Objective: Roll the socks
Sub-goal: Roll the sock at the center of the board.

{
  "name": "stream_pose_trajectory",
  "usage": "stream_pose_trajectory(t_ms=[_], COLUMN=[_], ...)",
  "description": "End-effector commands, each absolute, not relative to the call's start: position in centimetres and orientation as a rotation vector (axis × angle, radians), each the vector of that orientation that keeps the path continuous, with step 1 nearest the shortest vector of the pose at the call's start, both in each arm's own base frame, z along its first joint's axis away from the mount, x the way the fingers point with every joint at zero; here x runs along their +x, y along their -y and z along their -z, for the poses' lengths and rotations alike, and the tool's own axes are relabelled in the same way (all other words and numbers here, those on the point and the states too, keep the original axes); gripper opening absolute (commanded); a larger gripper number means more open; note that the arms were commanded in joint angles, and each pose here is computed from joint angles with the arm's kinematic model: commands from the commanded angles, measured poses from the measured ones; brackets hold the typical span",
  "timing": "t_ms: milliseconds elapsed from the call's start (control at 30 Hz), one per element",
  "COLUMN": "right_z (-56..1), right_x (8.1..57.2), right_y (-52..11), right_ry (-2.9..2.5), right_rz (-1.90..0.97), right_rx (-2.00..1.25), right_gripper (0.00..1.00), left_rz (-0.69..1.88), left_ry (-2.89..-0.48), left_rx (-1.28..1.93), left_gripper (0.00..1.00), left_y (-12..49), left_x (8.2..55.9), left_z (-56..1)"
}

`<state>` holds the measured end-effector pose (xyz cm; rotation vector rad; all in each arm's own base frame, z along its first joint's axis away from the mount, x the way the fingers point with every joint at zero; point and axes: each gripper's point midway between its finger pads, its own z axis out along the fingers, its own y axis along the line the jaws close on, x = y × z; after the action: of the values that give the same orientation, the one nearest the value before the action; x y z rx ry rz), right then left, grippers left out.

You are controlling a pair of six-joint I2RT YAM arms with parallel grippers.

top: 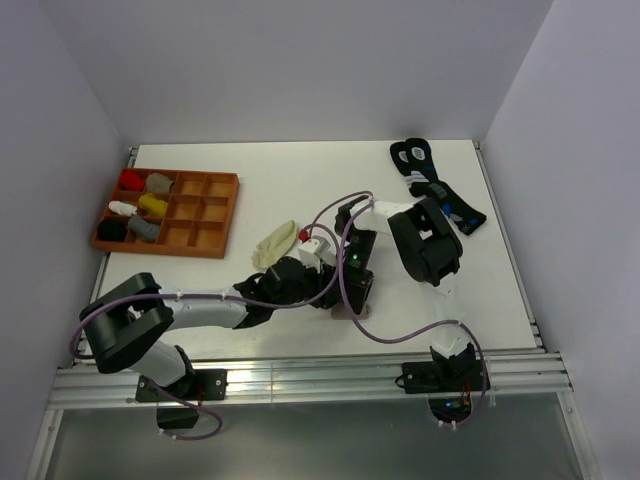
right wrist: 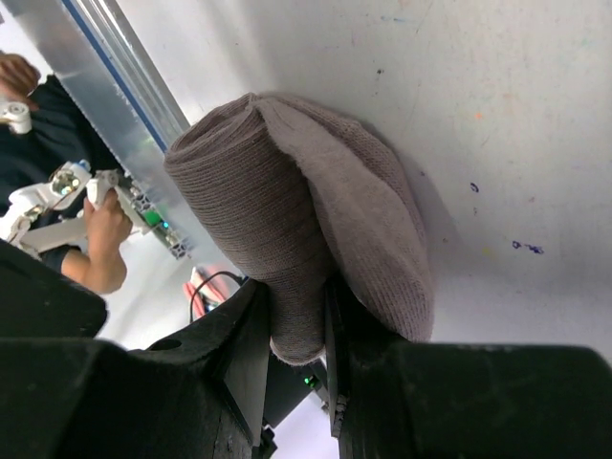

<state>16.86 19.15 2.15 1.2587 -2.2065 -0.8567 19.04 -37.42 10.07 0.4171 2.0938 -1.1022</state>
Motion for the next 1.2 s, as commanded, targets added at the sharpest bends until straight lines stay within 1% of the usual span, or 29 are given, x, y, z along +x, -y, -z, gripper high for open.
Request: stream_pose_trajectory(t_ms=[0,367,600,833,933,1000,1033,1067,1133,1167], right_z=[1.6,2.2,2.3,2.3,2.3,2.4,2.3,2.3,2.2,2.2], right_x=[19.4,19.8,19.9,20.0,20.2,20.2,20.2,20.2,20.4,20.3], right_y=[-17.5,-17.3,-17.3,-17.3,-17.3,-17.3,-17.5,-17.4,-17.6,-17.6], right_ry=[2.208,2.22,2.23,2.243,2.261,2.265,2.275,2.28,2.3,2.307], right_rz=[0.693,0.675,0.669,0.674,0.669,0.669,0.674,0.675,0.678,0.674], right_rx=[1.442,1.417,1.407,1.401,1.4,1.398,1.4,1.394,1.388,1.386], right_gripper=[0.13,0.14,0.13,0.14,0.14,0.14,0.14,0.14,0.14,0.15], left_rz=[0.996,1.079,1.138,1.158,1.163,1.154,1.156,1.143,1.144,1.147], left_ry=[-2.062,-2.041,-2.05,-2.109,-2.131,-2.161,-2.174,-2.207,-2.23,-2.247], left_rx=[0.562,0.639,0.657,0.655,0.65,0.651,0.667,0.678,0.683,0.69], left_gripper=[0.44,0.48,0.48,0.46,0.41,0.3,0.27,0.2,0.13,0.06], left_y=[37.6,38.8,39.2,39.1,39.0,38.9,38.9,38.7,38.8,38.8], left_x=[19.5,18.6,17.7,16.9,16.7,16.6,16.3,16.1,15.9,15.7], left_z=[-9.0,-6.6,-5.7,-3.8,-3.4,-2.7,-2.4,-1.5,-1.1,-0.7])
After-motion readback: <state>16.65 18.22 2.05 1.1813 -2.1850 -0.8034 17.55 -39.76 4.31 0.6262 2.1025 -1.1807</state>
